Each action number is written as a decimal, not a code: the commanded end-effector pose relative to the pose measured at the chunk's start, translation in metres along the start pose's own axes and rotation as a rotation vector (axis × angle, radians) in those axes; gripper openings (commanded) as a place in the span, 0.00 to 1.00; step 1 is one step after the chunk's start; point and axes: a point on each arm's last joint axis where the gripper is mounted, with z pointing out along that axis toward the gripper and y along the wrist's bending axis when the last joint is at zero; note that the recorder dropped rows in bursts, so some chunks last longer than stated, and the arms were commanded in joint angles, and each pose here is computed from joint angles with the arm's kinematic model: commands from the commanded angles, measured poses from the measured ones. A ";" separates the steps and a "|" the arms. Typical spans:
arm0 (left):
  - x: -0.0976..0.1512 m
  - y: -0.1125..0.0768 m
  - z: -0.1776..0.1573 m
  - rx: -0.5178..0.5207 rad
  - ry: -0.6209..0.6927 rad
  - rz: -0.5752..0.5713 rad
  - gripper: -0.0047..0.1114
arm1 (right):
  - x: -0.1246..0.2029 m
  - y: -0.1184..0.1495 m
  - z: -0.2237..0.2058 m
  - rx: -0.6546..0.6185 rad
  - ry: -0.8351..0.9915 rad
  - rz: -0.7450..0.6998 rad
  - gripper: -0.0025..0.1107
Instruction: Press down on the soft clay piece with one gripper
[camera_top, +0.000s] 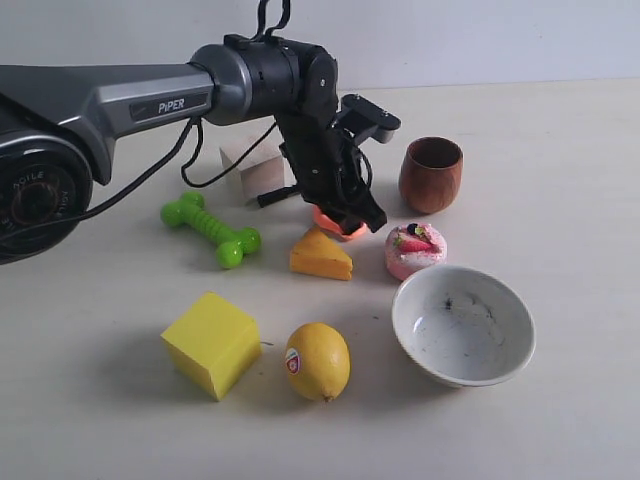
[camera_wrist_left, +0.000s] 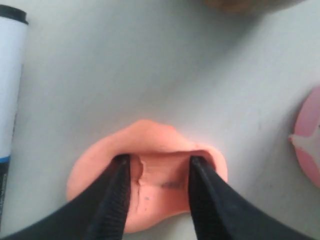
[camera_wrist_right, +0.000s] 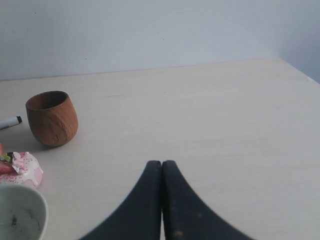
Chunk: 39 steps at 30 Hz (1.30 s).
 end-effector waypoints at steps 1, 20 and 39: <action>-0.002 0.003 -0.011 -0.019 -0.020 -0.001 0.38 | 0.001 0.000 0.000 0.004 -0.008 0.002 0.02; -0.005 0.001 -0.002 0.010 -0.066 -0.030 0.28 | 0.001 0.000 0.000 0.004 -0.008 0.002 0.02; -0.005 0.000 -0.001 0.021 -0.069 -0.041 0.21 | 0.001 0.000 0.000 0.004 -0.008 0.002 0.02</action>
